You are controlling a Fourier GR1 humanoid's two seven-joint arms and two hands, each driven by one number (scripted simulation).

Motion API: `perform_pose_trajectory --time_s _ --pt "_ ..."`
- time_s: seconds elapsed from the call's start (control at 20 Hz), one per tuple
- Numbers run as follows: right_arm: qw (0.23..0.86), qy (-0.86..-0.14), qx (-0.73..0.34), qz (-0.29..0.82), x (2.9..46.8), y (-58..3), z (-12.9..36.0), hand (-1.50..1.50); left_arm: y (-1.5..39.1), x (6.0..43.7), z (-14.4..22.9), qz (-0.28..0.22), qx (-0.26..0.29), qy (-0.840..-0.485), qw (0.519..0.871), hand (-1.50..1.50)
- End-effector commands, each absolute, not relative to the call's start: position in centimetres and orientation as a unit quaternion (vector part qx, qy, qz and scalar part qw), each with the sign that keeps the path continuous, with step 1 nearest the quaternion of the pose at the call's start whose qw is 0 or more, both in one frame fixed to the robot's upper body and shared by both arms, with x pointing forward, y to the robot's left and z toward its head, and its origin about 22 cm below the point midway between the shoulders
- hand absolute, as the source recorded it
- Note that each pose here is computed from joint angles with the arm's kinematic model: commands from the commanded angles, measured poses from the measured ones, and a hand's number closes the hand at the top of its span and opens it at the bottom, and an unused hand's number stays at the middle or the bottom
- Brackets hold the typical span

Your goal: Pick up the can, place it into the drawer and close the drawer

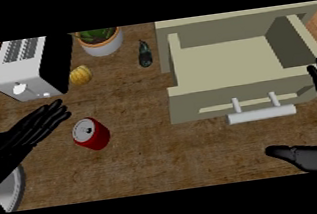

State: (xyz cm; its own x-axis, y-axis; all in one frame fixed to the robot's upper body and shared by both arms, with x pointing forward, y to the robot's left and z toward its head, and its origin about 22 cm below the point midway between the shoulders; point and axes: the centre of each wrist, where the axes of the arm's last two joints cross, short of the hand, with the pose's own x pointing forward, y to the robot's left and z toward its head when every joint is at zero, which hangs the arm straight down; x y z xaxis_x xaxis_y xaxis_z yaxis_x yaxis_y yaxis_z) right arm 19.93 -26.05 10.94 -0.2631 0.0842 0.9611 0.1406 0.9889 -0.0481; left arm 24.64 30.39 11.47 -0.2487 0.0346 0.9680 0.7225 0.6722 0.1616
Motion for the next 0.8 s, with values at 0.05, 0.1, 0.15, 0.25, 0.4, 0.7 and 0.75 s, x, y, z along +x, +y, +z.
perform_pose_trajectory --time_s 0.05,0.1,0.15,0.25,0.4,0.7,0.75 --pt "0.628 -0.772 -0.091 -0.037 17.6 -28.8 9.3 -1.5 37.0 26.4 13.7 -0.328 -0.298 -0.702 0.558 -1.5" --pt "0.621 -0.777 -0.093 -0.041 17.0 -28.3 11.0 -1.5 38.3 26.8 14.3 -0.338 -0.292 -0.7 0.558 -1.5" --pt "0.626 -0.774 -0.083 -0.043 18.0 -28.1 10.2 -1.5 39.3 27.1 13.6 -0.332 -0.301 -0.698 0.559 -1.5" --pt "0.621 -0.778 -0.086 -0.035 16.4 -29.6 8.0 -1.5 39.4 28.6 13.6 -0.328 -0.294 -0.694 0.569 -1.5" --pt "0.625 -0.774 -0.094 -0.038 14.9 -31.6 9.3 -1.5 40.1 28.7 15.0 -0.339 -0.302 -0.686 0.568 -1.5" --pt "0.625 -0.774 -0.089 -0.049 14.4 -34.5 9.3 -1.5 39.4 28.0 14.1 -0.309 -0.321 -0.666 0.598 -1.5" --pt "0.625 -0.774 -0.092 -0.037 15.8 -33.0 8.6 -1.5 42.0 29.4 14.2 -0.296 -0.313 -0.679 0.594 -1.5"
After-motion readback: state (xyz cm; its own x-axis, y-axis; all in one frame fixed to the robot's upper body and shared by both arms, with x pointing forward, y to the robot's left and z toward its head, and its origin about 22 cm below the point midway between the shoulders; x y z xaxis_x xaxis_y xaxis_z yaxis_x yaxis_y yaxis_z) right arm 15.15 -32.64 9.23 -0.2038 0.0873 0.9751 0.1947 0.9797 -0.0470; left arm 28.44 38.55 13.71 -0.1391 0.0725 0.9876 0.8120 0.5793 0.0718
